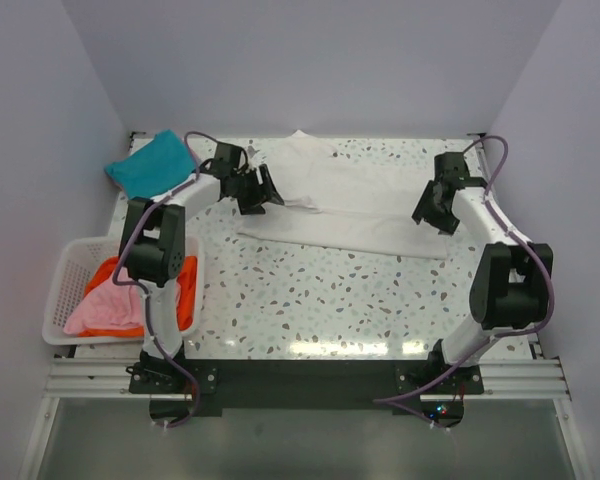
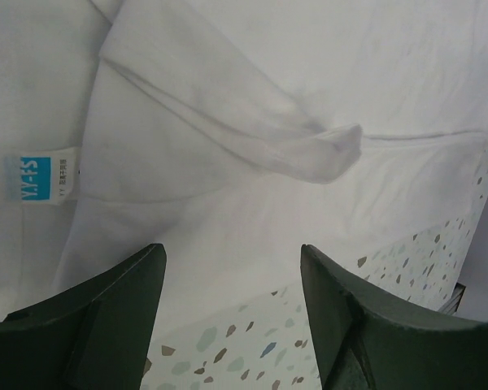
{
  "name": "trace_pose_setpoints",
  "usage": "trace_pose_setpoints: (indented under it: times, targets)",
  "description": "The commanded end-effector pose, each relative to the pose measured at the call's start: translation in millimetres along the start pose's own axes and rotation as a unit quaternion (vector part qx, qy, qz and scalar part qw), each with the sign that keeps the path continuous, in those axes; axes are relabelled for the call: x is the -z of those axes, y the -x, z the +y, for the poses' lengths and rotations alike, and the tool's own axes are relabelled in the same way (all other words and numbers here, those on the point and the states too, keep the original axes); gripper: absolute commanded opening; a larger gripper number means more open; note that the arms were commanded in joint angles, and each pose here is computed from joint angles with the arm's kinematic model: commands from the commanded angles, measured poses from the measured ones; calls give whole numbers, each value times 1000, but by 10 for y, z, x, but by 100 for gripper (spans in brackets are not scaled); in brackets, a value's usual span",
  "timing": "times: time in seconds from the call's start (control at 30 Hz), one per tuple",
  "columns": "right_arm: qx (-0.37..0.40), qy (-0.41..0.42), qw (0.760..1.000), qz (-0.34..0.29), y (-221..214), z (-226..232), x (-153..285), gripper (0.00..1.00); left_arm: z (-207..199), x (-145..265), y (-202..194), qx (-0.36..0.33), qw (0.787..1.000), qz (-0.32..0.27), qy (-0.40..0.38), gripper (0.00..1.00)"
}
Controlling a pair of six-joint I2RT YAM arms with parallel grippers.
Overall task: Fold and stack the t-shirts
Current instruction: Fold the tshirt
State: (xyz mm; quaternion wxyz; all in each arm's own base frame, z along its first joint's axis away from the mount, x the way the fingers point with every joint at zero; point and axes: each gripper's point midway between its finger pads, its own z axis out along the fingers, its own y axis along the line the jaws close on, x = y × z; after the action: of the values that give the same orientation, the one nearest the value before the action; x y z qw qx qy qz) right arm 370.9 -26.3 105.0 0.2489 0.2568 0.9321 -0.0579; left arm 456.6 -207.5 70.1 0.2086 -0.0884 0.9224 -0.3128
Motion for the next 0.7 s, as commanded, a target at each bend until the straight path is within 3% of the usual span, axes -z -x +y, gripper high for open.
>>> trace_pose_setpoints:
  times: [0.0,0.67]
  targets:
    - [-13,47,999,11,-122,176,-98,61,-115,96,44,-35,999,-25,-18,72]
    - [33,6,996,84,-782,-36,-726,61,605,54,-588,-89,994,20,62,77]
